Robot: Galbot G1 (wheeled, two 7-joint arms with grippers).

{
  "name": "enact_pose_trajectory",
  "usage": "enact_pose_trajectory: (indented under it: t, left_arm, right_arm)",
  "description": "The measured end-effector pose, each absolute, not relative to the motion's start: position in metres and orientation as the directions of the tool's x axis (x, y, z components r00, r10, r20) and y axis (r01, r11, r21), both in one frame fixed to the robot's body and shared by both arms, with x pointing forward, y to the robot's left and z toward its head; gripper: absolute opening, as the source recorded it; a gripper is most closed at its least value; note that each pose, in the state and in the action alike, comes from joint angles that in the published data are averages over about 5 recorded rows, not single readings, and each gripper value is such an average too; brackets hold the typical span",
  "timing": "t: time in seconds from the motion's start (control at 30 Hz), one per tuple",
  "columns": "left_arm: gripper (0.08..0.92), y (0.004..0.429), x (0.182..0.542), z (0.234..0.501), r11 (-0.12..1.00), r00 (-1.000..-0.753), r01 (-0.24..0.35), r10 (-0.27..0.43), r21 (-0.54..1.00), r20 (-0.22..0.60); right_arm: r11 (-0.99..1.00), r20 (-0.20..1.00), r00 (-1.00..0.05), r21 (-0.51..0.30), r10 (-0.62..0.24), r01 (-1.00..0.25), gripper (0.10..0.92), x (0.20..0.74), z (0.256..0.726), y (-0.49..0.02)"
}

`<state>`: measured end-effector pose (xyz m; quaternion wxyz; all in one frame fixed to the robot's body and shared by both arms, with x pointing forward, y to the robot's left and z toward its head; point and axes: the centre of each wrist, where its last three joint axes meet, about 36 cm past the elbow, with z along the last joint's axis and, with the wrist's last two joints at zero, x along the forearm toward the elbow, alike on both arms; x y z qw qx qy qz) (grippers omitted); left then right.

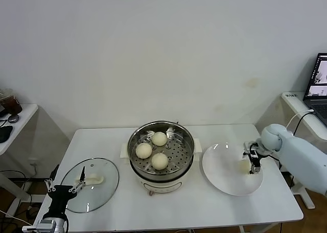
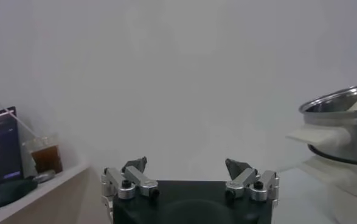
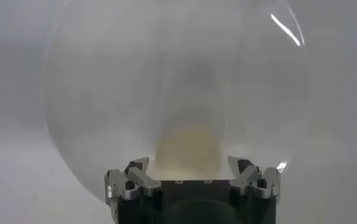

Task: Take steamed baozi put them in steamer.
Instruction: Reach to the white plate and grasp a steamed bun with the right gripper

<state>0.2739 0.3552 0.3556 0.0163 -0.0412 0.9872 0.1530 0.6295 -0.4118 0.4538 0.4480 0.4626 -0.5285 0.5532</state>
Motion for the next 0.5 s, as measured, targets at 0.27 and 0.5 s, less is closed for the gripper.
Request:
enact_pose_trajectory:
  t: [0.27,0.5]
  left_arm:
    - [0.823,0.3551,0.2736,0.3557,0.95,-0.996,-0.087,-0.077,0.3,-0.046]
    - [0.823,0.3548,0.2739,0.3573,0.95,-0.996,-0.087,-0.075,0.301,-0.05]
  right_arm:
    - [-0.029,0.985,-0.171,-0.171,0.026,-0.985,0.598,0.6297,0.4517,-0.4135]
    - [-0.024,0.984,-0.177,-0.176,0.028,-0.984,0.55,0.6285,0.4601,-0.4128]
